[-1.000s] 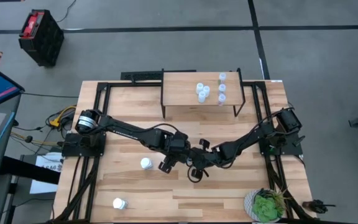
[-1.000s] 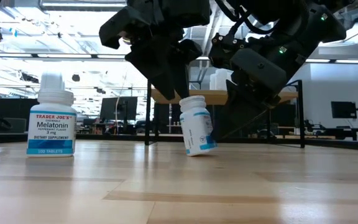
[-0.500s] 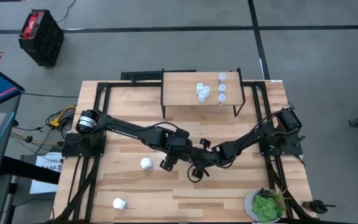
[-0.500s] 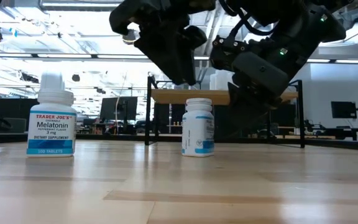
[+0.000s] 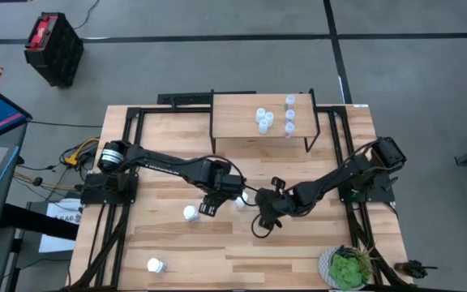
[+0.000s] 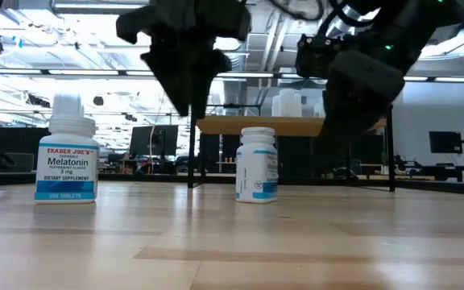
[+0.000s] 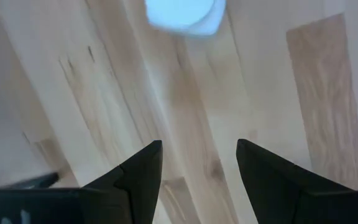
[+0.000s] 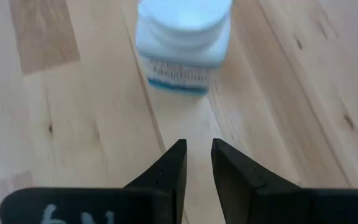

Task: Pick and place medicine bottles onto shelf by color
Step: Put the top opaque medicine bottle onto the left side of the shelf

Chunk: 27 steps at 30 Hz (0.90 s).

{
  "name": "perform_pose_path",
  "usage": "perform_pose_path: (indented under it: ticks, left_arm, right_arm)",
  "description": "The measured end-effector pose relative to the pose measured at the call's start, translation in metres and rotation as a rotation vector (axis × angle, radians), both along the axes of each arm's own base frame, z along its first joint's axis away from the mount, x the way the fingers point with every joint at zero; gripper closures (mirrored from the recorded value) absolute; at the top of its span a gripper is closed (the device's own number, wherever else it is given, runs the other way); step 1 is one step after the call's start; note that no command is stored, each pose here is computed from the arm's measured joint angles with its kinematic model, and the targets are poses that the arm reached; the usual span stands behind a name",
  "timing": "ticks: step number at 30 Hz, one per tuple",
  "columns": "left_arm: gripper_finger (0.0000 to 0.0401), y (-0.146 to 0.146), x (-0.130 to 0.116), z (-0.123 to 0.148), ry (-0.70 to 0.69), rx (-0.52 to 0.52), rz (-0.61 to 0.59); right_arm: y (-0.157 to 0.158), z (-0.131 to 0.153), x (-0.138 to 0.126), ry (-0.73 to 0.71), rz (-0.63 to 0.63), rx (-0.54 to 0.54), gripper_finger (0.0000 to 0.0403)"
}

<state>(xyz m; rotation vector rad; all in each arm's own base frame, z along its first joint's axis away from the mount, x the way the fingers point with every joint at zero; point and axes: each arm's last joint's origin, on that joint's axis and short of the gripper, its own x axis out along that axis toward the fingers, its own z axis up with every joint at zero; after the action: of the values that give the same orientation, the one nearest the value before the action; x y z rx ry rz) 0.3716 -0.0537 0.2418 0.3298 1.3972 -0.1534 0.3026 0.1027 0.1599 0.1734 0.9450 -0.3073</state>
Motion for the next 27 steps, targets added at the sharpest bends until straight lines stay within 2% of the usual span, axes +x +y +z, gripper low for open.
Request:
perform_pose_path:
  ticks: [8, 17, 22, 27]
  left_arm:
    - [0.0207, 0.004, -0.005, -0.019, 0.022, -0.013, 0.140]
    - [0.0207, -0.005, 0.001, -0.057, -0.157, -0.093, 0.264]
    - [0.0207, -0.014, 0.000, -0.063, -0.189, -0.133, 0.370]
    - [0.0207, -0.028, -0.004, -0.063, -0.200, -0.119, 0.389]
  right_arm:
    - [0.005, 0.000, -0.010, 0.037, -0.039, -0.038, 0.0302]
    - [-0.005, -0.001, -0.010, 0.051, -0.117, -0.050, 0.0302]
    - [-0.016, -0.003, -0.013, 0.095, -0.207, -0.047, 0.0302]
    - [-0.022, 0.011, -0.029, 0.170, -0.232, -0.051, 0.0302]
